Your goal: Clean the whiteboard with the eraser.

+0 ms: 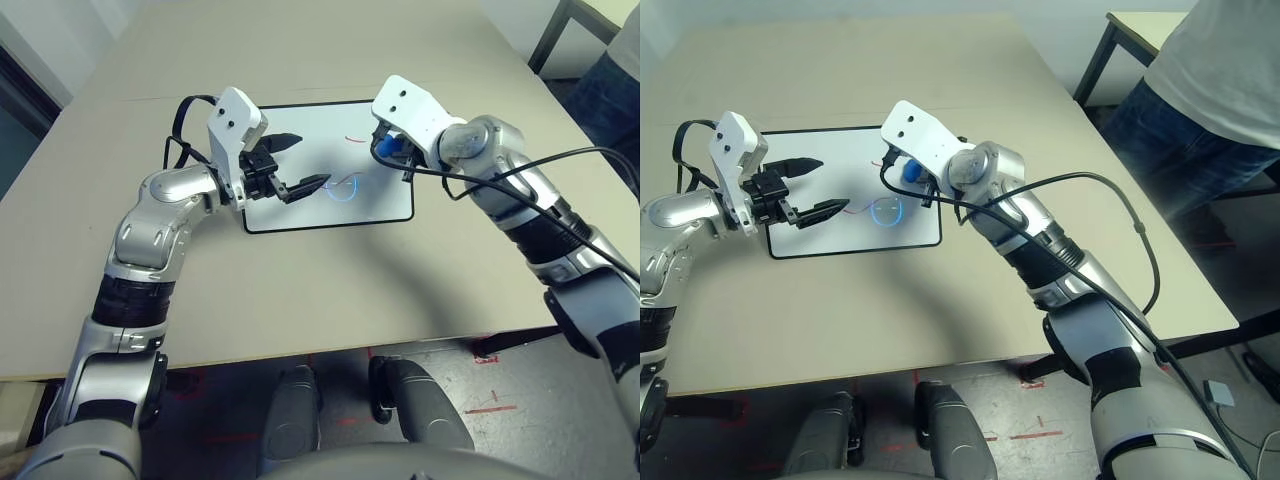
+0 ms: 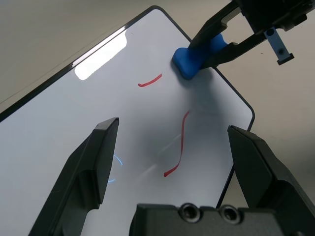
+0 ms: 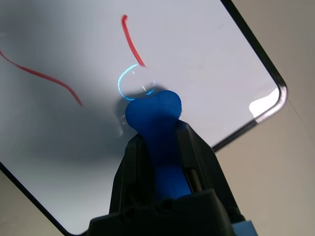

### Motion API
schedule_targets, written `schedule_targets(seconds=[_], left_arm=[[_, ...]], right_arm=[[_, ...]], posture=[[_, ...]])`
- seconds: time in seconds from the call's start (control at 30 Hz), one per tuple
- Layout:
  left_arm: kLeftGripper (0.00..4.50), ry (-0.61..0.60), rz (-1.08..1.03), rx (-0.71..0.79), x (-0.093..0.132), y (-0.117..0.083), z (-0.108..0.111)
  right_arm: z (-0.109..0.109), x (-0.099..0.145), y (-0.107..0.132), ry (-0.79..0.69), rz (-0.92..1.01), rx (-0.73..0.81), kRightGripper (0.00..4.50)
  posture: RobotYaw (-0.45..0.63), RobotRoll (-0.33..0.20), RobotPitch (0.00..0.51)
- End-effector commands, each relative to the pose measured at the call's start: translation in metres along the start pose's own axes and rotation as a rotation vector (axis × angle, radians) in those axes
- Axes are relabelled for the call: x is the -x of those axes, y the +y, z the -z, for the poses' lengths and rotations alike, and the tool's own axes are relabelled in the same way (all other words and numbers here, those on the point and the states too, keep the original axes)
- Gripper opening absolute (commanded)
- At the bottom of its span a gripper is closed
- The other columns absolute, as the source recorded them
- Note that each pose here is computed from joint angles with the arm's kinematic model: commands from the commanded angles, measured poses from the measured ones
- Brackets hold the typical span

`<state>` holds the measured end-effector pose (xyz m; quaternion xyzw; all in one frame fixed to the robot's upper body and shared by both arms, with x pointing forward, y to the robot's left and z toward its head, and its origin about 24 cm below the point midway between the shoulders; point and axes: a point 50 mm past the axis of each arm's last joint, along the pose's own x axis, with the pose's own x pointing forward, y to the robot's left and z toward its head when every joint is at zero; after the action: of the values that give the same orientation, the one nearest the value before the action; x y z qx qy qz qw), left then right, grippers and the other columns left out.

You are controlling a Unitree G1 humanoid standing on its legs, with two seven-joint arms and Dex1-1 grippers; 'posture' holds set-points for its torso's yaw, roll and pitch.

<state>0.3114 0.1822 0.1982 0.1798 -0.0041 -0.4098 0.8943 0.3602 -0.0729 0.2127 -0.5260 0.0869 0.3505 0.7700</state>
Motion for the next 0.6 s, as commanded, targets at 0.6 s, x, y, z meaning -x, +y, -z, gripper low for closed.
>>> schedule_targets(seconds=[0.6], left_arm=[[4.5, 0.002, -0.006, 0.021, 0.0, -0.005, 0.004]], right_arm=[[-0.047, -0.028, -0.007, -0.082, 0.002, 0.02, 0.81]], posture=[[0.04, 0.0, 0.157]])
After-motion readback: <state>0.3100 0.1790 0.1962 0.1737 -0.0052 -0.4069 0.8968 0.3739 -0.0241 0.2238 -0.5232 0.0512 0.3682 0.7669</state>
